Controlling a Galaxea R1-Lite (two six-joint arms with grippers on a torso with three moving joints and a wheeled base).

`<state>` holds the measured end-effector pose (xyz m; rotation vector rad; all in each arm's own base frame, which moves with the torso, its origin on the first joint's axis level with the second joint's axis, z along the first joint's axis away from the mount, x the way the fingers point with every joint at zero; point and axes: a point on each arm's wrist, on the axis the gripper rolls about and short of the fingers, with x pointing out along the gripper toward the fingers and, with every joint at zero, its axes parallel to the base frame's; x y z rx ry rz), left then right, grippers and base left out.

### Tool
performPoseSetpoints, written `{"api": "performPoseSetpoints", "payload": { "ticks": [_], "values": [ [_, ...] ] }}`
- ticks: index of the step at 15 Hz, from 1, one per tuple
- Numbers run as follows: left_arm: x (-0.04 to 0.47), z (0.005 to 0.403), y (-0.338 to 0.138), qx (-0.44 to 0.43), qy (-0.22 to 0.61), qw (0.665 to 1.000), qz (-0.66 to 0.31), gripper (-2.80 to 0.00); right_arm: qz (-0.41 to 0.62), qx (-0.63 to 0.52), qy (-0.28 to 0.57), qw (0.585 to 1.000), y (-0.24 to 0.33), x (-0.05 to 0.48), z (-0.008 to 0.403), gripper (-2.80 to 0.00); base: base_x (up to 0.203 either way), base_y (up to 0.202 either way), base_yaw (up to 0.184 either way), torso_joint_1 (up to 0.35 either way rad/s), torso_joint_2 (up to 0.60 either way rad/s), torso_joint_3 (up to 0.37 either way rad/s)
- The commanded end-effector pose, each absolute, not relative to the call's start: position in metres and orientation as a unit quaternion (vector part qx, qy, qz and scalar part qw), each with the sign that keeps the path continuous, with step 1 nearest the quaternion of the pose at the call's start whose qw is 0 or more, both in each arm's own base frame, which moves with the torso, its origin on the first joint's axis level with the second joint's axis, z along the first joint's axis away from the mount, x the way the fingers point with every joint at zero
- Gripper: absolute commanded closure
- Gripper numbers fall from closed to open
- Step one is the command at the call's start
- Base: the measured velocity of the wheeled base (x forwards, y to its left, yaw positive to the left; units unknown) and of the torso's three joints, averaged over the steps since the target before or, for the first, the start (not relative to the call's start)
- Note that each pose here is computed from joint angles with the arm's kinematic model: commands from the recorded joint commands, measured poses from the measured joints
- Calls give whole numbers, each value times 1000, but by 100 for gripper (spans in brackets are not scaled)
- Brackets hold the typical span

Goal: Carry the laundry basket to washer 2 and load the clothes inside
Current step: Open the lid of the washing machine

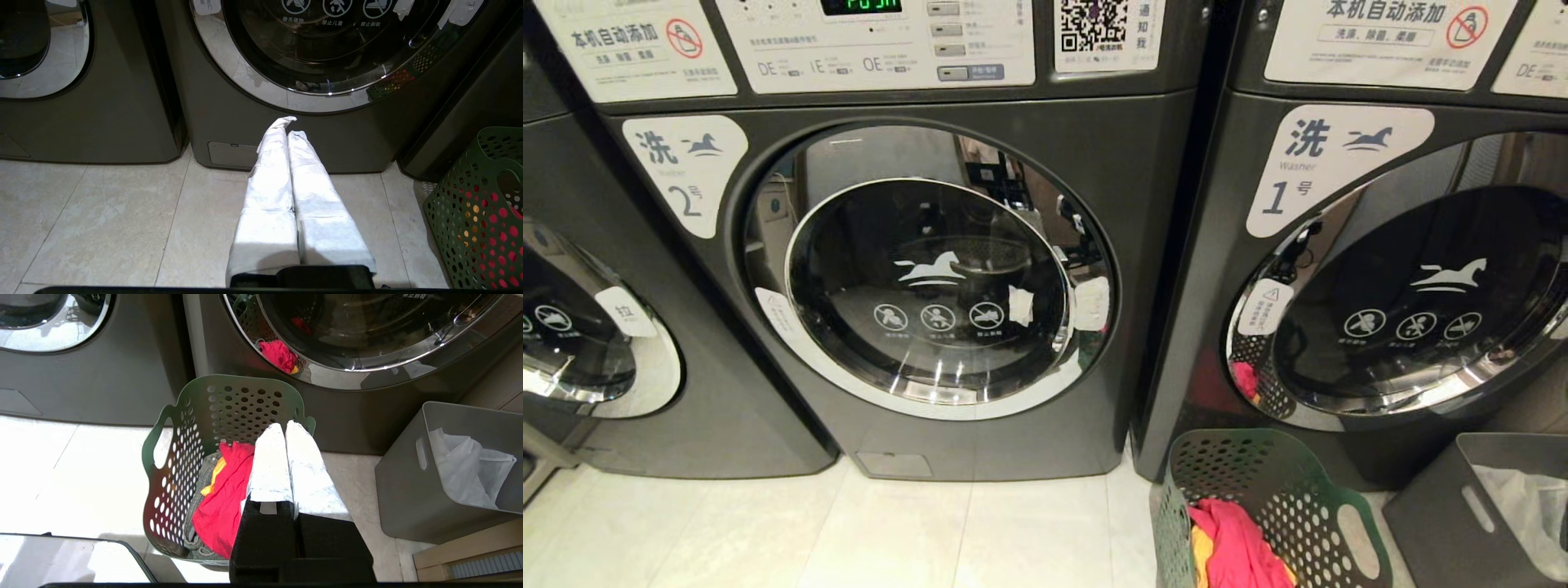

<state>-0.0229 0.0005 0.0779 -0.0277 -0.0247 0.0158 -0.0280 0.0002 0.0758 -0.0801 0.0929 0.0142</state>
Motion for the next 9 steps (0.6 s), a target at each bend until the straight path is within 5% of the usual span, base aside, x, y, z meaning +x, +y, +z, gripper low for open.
{"api": "performPoseSetpoints", "payload": {
  "ticks": [1, 9],
  "values": [
    [-22, 75, 0, -13, -8, 1000, 8, 0, 7, -40, 47, 998, 0, -28, 76, 0, 0, 0, 0, 4, -2, 103],
    [-22, 75, 0, -13, -8, 1000, 8, 0, 7, -40, 47, 998, 0, -28, 76, 0, -9, 0, 0, 2, 1, 12]
  ]
}}
